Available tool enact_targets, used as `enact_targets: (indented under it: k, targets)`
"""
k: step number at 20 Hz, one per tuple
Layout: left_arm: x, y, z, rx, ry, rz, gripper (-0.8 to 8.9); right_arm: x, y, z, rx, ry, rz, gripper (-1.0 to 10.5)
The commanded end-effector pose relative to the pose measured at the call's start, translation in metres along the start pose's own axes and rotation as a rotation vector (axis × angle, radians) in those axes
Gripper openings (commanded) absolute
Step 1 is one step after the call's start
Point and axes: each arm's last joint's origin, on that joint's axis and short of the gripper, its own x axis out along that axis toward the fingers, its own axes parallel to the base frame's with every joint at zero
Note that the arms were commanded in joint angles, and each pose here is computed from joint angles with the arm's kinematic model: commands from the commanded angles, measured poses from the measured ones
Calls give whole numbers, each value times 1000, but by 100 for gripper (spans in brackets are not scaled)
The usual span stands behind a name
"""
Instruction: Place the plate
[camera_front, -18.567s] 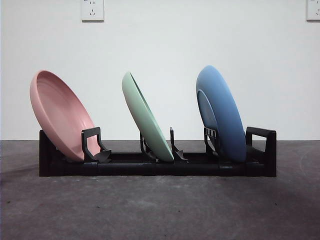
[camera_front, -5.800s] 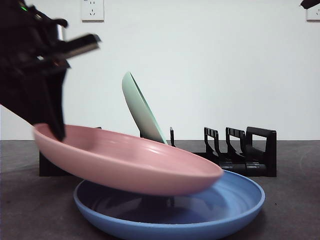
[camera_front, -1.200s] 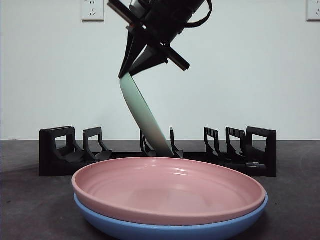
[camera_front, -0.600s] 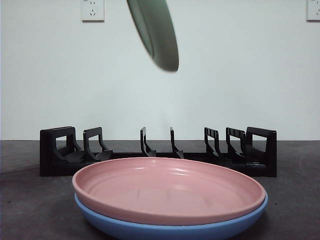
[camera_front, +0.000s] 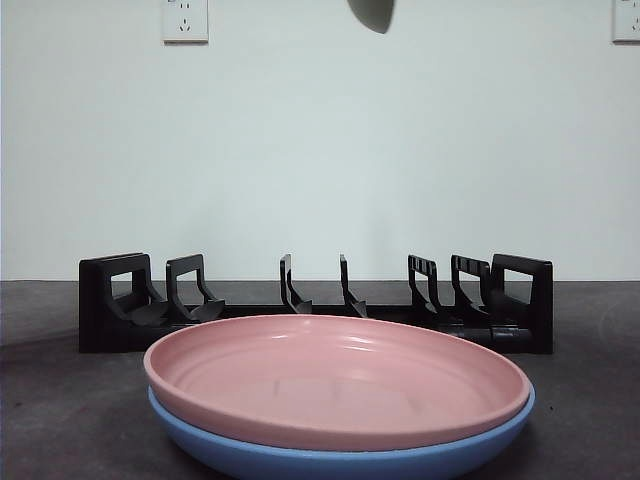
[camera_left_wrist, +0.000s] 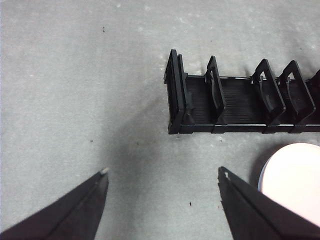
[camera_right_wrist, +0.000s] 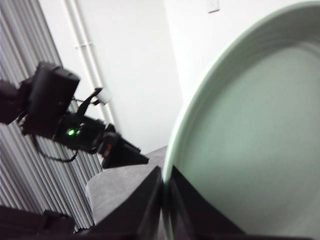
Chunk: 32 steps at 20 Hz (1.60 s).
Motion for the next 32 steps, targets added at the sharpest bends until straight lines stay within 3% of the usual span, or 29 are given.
enact_targets:
  k: [1, 6, 12, 19, 27, 32]
  targets:
    - [-2, -1, 3, -25, -13, -2, 344, -8, 3, -12, -21, 44, 13, 13]
    - [-2, -1, 3, -31, -13, -2, 344, -12, 8, -41, -182, 310, 10, 13]
    - [-2, -1, 3, -31, -13, -2, 344, 10, 12, -73, -397, 566, 99, 13]
    - [-2, -1, 3, -30, -14, -2, 344, 42, 14, -111, -497, 780, 161, 13]
    - [-2, -1, 4, -25, -14, -2, 344, 48, 18, -144, -636, 1043, 192, 13]
    - [-2, -1, 4, -22, -14, -1, 344, 51, 17, -154, -690, 1111, 214, 13]
